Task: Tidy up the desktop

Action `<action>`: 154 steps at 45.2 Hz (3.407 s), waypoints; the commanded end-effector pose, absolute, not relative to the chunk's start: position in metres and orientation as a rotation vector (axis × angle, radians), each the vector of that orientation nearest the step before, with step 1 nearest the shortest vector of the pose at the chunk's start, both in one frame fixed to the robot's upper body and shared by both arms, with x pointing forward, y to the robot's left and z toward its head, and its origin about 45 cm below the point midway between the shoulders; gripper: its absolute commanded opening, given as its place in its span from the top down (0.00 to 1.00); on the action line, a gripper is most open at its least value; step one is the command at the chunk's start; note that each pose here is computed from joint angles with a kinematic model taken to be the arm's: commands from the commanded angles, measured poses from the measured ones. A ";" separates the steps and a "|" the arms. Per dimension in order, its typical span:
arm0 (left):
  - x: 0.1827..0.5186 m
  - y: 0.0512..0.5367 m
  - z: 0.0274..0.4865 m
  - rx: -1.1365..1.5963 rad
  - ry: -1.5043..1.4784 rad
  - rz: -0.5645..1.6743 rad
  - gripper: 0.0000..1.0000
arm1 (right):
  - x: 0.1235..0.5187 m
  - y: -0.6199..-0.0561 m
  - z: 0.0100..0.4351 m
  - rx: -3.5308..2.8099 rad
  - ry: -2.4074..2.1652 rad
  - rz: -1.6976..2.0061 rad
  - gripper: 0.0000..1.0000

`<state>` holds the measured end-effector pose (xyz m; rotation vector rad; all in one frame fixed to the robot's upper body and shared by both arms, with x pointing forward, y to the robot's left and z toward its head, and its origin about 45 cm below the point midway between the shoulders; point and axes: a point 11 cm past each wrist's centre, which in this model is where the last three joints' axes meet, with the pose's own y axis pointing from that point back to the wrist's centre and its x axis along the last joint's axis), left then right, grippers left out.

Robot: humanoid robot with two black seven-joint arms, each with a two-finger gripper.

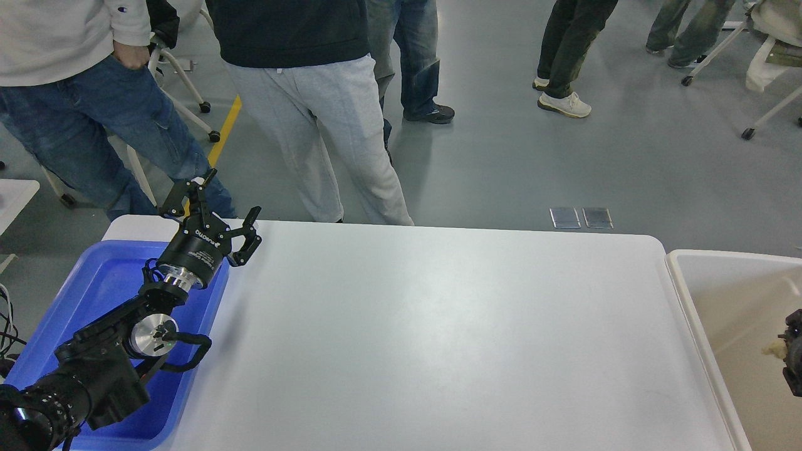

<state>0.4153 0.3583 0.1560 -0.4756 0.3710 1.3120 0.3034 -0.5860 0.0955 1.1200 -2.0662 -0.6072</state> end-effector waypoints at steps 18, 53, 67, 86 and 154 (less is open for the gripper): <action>0.415 0.358 0.156 -0.476 0.371 1.312 0.00 | 0.305 -0.581 0.092 1.146 -2.094 -0.638 0.01; 0.415 0.358 0.156 -0.476 0.371 1.312 0.00 | 0.390 -0.549 0.162 1.526 -2.337 -0.750 0.00; 0.415 0.358 0.156 -0.476 0.371 1.312 0.00 | 0.442 -0.486 0.227 2.178 -2.314 -0.907 0.00; 0.415 0.358 0.156 -0.476 0.371 1.312 0.00 | 0.465 -0.347 0.254 2.721 -1.927 -1.113 0.00; 0.415 0.358 0.156 -0.476 0.371 1.312 0.00 | 0.417 -0.250 0.149 2.689 -1.657 -1.535 0.00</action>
